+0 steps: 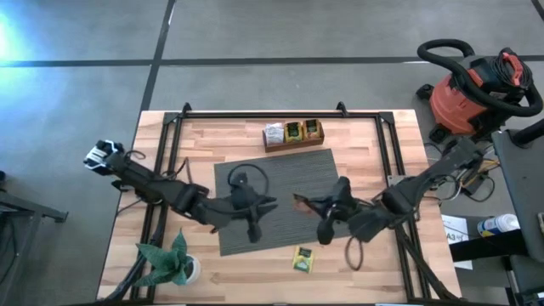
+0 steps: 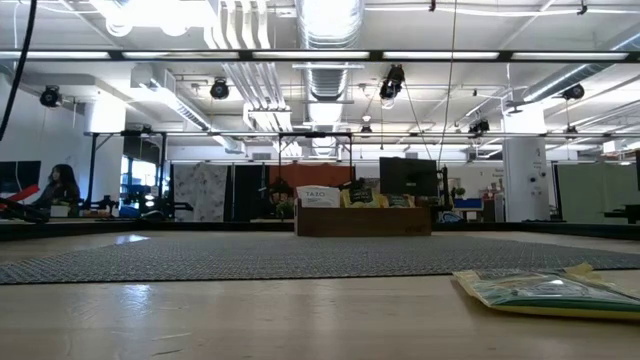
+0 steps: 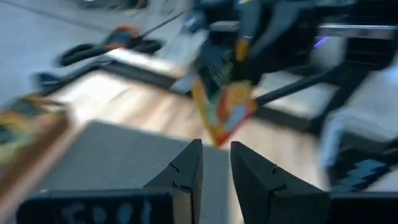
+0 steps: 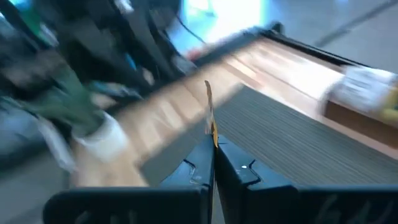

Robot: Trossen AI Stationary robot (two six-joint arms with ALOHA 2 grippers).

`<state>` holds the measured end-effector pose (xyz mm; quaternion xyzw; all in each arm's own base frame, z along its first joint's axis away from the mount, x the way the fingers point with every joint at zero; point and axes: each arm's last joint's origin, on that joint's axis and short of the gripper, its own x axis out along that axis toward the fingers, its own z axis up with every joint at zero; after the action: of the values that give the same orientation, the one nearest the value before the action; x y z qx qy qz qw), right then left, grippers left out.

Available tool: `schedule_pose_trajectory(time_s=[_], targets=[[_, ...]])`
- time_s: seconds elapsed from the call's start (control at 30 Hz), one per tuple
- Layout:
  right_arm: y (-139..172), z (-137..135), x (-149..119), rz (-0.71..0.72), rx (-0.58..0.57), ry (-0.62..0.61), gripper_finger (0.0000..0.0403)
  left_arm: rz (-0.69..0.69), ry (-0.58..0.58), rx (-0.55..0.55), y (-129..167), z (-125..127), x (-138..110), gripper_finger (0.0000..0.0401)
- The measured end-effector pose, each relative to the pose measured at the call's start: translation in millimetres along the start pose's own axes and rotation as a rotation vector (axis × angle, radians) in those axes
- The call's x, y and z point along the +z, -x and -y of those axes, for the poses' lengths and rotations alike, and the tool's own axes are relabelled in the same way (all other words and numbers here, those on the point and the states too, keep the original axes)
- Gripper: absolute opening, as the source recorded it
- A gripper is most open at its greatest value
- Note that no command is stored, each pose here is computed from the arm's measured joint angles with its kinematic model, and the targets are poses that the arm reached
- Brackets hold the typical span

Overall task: Pick & Place Tea
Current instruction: Put the orange tea bag into the right section of the wooden organizer

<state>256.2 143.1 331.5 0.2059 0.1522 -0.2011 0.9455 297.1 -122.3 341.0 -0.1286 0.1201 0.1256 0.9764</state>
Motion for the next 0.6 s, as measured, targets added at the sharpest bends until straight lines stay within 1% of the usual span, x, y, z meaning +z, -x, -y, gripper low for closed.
schedule_pose_trajectory(time_s=[0.13, 0.2, 0.3, 0.37, 0.47, 0.6], targets=[[6, 7, 3, 0.112, 0.115, -0.113, 0.0008, 0.115, 0.142, -0.151, 4, -9, -18, 0.0077], [7, 11, 0, 0.135, 0.143, -0.146, 0.0008, 0.175, 0.221, -0.210, 6, -13, -25, 0.0077], [5, 11, -4, 0.124, 0.200, -0.168, 0.0008, 0.234, 0.296, -0.248, 7, -19, -33, 0.0077], [2, 8, -7, 0.115, 0.229, -0.174, 0.0008, 0.253, 0.317, -0.262, 6, -20, -37, 0.0077], [-2, 5, -10, 0.111, 0.243, -0.171, 0.0008, 0.258, 0.320, -0.267, 3, -18, -37, 0.0077], [-5, -3, -4, 0.112, 0.269, -0.156, 0.0008, 0.242, 0.308, -0.280, -6, -12, -37, 0.0077]])
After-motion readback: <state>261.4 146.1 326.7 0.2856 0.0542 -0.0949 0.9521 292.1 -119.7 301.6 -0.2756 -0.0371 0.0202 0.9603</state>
